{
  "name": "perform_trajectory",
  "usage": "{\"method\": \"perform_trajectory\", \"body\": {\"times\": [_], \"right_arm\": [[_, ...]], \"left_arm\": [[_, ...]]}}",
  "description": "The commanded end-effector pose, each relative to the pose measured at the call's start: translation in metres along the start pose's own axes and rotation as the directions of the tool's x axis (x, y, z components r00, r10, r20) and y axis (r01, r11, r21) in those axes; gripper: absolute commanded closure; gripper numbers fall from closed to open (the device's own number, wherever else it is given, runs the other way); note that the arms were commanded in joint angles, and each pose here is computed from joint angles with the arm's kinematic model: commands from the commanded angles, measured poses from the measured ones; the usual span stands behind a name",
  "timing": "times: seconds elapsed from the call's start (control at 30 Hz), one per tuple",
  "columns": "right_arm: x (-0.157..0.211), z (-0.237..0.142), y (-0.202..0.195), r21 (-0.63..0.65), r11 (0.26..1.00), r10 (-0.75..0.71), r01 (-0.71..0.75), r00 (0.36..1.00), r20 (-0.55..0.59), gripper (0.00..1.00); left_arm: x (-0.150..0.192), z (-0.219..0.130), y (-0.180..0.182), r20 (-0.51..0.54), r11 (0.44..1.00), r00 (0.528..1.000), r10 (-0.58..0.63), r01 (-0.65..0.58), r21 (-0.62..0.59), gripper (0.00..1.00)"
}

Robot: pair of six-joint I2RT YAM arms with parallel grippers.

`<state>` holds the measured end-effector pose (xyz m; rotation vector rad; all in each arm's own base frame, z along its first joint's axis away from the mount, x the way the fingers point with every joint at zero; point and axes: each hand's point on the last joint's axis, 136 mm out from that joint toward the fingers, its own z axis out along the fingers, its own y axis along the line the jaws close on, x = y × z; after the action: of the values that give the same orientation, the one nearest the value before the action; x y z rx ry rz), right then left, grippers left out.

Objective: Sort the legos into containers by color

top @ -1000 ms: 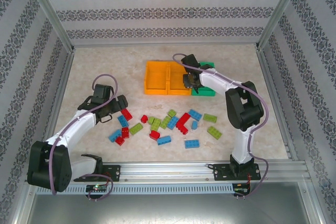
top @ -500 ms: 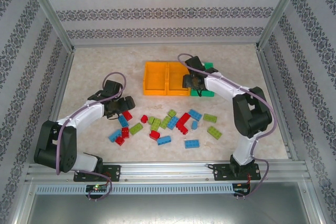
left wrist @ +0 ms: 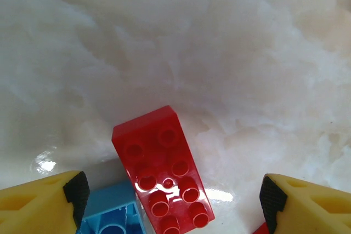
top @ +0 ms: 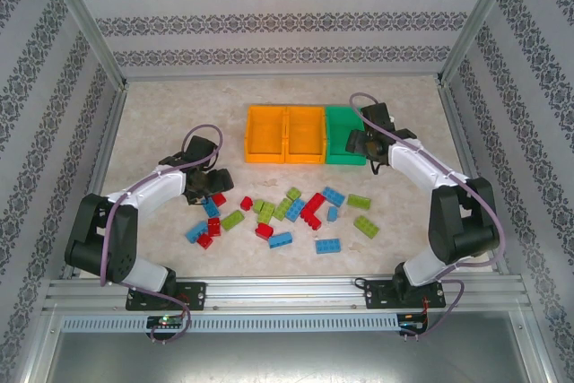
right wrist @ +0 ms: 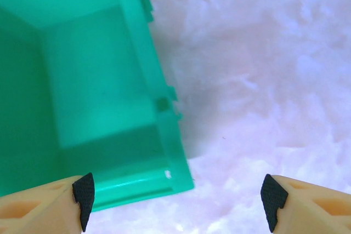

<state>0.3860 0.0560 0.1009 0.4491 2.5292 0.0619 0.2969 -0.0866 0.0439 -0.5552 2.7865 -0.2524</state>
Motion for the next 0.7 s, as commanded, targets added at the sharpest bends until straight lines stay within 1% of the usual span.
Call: {"method": "perform_trajectory", "body": {"times": [0.0,0.1,0.3,0.43,0.5,0.67], "right_arm": [[0.003,-0.006,-0.01,0.0,1.0,0.021,-0.021,1.0,0.004,0.17],[0.005,-0.007,-0.019,0.011,1.0,0.03,-0.03,1.0,0.004,0.17],[0.009,-0.009,-0.032,0.031,0.999,0.043,-0.043,0.999,0.005,0.16],[0.012,-0.01,-0.04,0.04,0.997,0.058,-0.059,0.998,0.005,0.16],[0.014,-0.01,-0.042,0.04,0.997,0.061,-0.061,0.998,0.003,0.16],[0.017,-0.01,-0.046,0.049,0.997,0.056,-0.056,0.998,0.0,0.16]], "left_arm": [[0.005,0.001,-0.003,-0.036,0.999,0.999,-0.001,-0.001,-0.041,0.17],[0.005,0.007,-0.006,-0.049,0.999,0.999,-0.009,0.007,-0.043,0.18],[0.006,0.016,-0.005,-0.067,0.998,0.998,-0.018,0.013,-0.062,0.28],[0.003,0.02,-0.006,-0.071,0.997,0.997,-0.011,0.006,-0.07,0.29],[0.001,0.022,-0.006,-0.075,0.997,0.997,-0.003,-0.002,-0.078,0.32],[-0.003,0.025,-0.009,-0.085,0.996,0.996,0.01,-0.018,-0.087,0.44]]}}
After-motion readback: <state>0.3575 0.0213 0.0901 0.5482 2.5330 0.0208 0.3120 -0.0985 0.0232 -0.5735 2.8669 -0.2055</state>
